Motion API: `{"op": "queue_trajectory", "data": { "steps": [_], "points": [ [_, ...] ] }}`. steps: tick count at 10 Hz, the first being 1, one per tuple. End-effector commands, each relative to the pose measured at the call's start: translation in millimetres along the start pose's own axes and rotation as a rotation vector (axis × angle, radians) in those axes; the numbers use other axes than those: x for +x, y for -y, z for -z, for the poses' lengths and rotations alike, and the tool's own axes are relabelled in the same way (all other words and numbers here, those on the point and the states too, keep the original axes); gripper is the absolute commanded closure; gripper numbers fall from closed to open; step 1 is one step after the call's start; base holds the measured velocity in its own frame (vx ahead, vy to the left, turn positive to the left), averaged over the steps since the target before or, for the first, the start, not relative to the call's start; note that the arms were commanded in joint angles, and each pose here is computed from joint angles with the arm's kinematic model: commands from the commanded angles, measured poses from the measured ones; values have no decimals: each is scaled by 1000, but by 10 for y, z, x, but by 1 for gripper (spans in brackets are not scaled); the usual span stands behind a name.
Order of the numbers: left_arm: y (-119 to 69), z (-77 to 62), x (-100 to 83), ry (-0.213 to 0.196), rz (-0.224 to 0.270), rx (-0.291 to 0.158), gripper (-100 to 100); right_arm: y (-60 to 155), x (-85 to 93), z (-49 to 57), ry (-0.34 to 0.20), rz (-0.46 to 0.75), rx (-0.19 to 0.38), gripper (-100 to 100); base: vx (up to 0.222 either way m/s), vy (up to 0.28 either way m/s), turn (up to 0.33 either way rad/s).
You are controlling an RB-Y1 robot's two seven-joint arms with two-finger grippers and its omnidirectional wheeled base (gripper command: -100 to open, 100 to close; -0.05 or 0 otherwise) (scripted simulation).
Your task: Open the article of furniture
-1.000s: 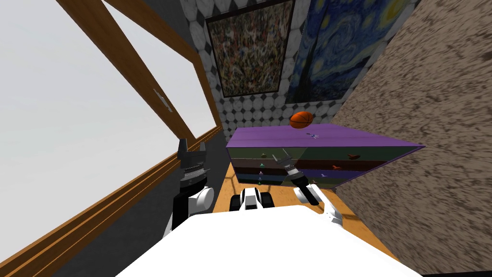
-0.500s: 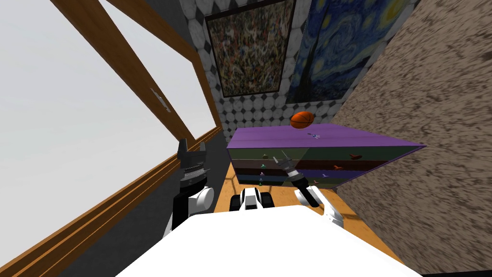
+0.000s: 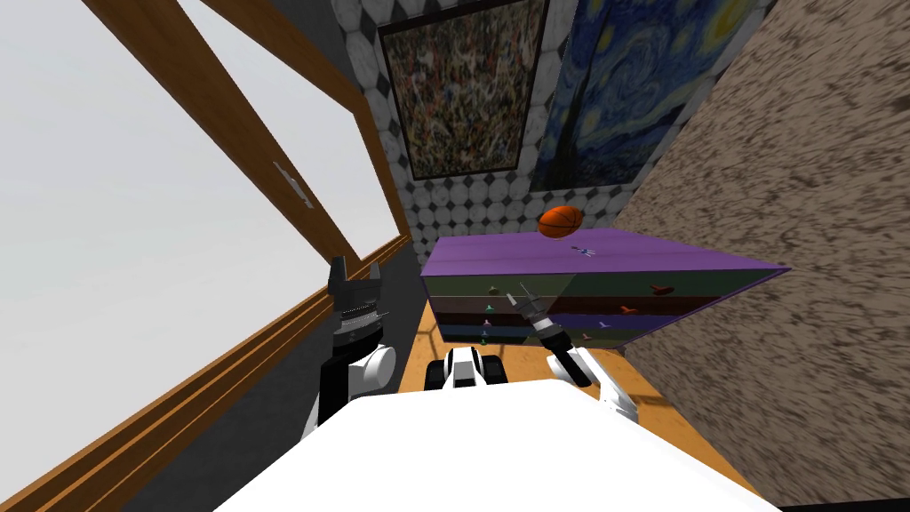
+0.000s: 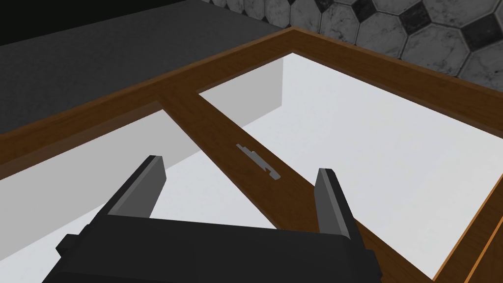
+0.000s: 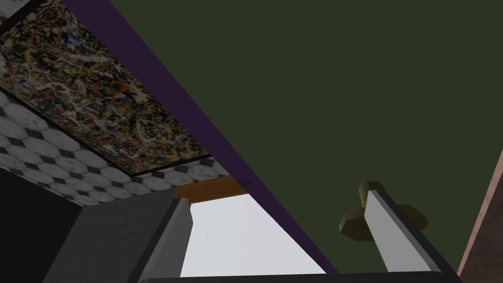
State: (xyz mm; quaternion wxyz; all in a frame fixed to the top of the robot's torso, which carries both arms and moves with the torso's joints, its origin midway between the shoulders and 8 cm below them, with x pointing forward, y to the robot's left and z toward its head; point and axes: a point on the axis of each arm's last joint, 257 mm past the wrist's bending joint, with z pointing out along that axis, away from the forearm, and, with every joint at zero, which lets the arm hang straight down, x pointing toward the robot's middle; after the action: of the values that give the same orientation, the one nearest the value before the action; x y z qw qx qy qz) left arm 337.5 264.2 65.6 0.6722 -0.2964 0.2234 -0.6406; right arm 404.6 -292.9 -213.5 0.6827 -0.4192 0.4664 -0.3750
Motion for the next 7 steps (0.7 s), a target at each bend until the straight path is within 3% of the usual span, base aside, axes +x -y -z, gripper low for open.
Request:
{"op": "queue_trajectory", "data": {
  "steps": [1,7],
  "points": [
    [0,0,0,0,0,0,0,-68,5,25,-5,52,-9,-100,12,15,3],
    [0,0,0,0,0,0,0,-321,72,152,-35,195,-54,-100,25,28,-14]
  ]
}}
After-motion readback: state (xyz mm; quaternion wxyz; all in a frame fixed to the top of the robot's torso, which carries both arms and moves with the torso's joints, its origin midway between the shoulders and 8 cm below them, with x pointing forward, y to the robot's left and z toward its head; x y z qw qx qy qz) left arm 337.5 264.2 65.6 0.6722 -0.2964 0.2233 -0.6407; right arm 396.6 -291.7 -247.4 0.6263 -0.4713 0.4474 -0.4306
